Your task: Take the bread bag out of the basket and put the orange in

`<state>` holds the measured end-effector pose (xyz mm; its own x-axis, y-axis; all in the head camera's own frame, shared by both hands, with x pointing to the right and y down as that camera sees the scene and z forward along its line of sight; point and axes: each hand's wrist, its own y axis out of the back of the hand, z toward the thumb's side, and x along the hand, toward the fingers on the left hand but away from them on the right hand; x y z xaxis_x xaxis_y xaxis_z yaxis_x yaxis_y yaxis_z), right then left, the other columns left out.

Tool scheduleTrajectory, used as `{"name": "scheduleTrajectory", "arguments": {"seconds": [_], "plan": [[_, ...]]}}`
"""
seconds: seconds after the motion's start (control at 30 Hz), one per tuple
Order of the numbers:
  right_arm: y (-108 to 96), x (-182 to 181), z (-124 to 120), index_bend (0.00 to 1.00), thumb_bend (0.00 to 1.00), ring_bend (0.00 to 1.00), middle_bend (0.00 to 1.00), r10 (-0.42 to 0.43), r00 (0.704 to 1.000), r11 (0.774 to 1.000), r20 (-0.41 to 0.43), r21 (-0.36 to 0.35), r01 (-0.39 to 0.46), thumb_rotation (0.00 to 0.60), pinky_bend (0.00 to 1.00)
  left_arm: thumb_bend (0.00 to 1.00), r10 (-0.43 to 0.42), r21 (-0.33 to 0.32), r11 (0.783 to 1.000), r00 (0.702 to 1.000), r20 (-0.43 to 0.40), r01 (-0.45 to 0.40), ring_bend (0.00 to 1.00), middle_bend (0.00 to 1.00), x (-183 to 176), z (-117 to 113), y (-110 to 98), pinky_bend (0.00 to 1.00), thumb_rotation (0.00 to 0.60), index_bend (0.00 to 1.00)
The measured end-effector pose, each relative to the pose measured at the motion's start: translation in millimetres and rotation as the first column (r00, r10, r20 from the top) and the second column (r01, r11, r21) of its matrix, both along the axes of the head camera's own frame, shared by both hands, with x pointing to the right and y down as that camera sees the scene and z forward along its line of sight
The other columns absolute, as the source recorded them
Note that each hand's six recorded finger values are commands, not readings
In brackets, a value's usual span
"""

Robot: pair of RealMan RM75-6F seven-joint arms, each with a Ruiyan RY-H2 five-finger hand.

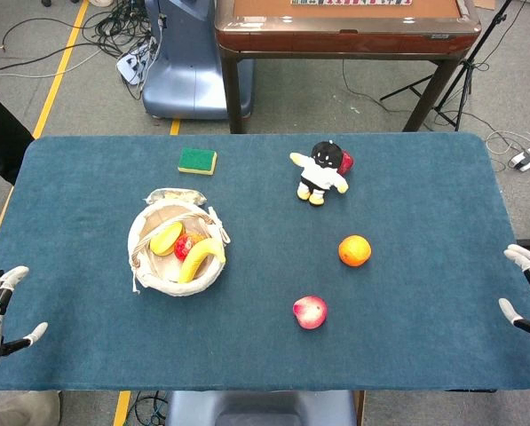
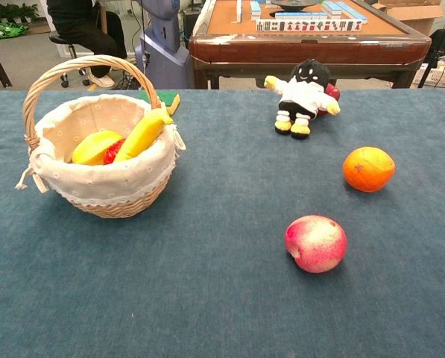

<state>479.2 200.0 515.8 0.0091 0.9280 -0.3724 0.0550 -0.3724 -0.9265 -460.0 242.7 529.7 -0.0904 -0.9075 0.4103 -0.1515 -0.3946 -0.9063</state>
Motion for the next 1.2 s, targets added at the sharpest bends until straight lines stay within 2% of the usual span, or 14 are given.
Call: {"name": "scheduleTrajectory", "arguments": {"seconds": [0.37,0.67,0.93,1.07,1.2], "plan": [[0.1,-1.8,-0.2,0.20,0.25,0.15,0.21,-0.009,1.000,1.000,-0.002,0.008,0.009,0.600,0.36,0.18,-0.008,-0.013,1.000,1.000,0.001,0.008,0.10,0.17,-3.1,4.3,3.0,0.12,0.600,0.18],[-2.0,-2.1,-4.5,0.20,0.25,0.15,0.21,-0.012,1.000,1.000,-0.013,0.013,0.012,0.600,0.36,0.18,0.017,-0.001,1.000,1.000,0.005,-0.017,0.10,0.17,-2.5,1.7,-5.8,0.12,0.600,0.19],[-9.4,-5.5,-13.0,0.20,0.25,0.15,0.21,-0.019,0.999,0.999,-0.025,0.038,0.020,0.600,0.36,0.18,0.055,0.031,0.998,0.997,-0.049,-0.053,0.10,0.17,5.4,3.2,-37.2,0.12,0.600,0.19],[-12.7,-9.8,-16.9,0.20,0.25,0.15,0.21,-0.029,0.999,0.999,-0.032,0.041,0.030,0.600,0.36,0.18,0.084,0.023,0.996,0.992,-0.098,-0.083,0.10,0.16,16.0,9.1,-58.3,0.12,0.600,0.17],[-15.4,-13.3,-20.9,0.20,0.25,0.15,0.21,-0.040,0.998,0.998,-0.043,0.039,0.042,0.600,0.36,0.17,0.114,-0.006,0.993,0.983,-0.142,-0.116,0.10,0.13,31.2,16.5,-81.2,0.12,0.600,0.10]]}}
